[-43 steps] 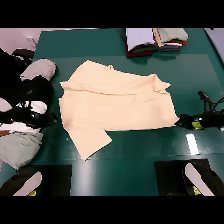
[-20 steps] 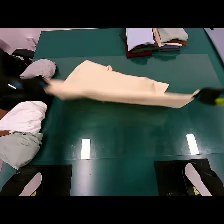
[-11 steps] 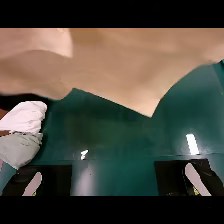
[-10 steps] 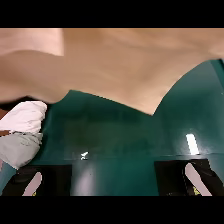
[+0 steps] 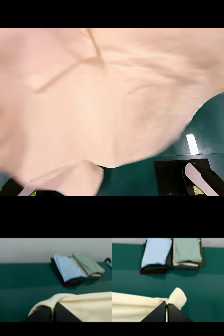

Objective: Fold the shirts.

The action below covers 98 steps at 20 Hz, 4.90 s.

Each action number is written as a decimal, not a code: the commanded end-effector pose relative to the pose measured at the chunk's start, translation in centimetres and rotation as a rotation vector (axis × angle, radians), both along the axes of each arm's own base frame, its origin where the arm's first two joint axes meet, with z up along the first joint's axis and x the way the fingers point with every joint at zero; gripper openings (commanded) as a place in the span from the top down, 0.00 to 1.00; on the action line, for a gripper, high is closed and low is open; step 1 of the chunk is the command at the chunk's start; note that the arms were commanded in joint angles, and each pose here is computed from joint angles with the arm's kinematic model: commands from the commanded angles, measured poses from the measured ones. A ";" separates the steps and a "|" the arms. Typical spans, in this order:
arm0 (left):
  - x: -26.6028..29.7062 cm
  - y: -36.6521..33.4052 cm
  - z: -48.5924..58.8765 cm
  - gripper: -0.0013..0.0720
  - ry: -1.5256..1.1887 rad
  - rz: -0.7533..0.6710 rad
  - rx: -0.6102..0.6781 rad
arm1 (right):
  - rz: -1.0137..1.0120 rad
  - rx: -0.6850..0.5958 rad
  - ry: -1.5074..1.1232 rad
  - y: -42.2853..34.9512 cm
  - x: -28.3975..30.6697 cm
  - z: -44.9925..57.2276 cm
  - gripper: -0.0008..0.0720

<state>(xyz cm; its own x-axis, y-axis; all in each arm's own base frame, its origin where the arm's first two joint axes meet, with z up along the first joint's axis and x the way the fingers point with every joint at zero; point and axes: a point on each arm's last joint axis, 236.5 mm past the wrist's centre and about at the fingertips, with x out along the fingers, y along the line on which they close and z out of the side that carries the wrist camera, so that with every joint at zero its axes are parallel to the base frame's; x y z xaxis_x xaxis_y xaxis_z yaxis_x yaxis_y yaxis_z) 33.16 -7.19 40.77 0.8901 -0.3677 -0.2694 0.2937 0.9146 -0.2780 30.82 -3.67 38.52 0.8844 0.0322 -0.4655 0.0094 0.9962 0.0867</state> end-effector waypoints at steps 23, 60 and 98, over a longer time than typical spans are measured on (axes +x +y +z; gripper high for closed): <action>9.4 -1.4 -44.2 0.95 1.073 -0.197 0.142 | 0.092 0.109 0.858 0.8 10.7 -37.2 0.97; -13.0 0.8 -43.9 0.32 1.197 -0.089 0.220 | 0.100 0.342 1.309 5.0 -16.9 -47.5 0.97; -11.4 -4.0 -35.2 0.95 0.904 -0.204 0.050 | 0.085 0.199 0.948 2.9 -9.5 -35.6 0.97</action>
<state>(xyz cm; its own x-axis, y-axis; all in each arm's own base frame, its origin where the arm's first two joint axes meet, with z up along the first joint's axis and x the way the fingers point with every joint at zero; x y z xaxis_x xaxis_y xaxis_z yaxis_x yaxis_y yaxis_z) 18.24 -11.68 4.07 0.1713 -0.4836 -0.8583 0.1121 0.8751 -0.4707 19.76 -0.35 2.77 0.1194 0.2329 -0.9651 0.0818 0.9665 0.2434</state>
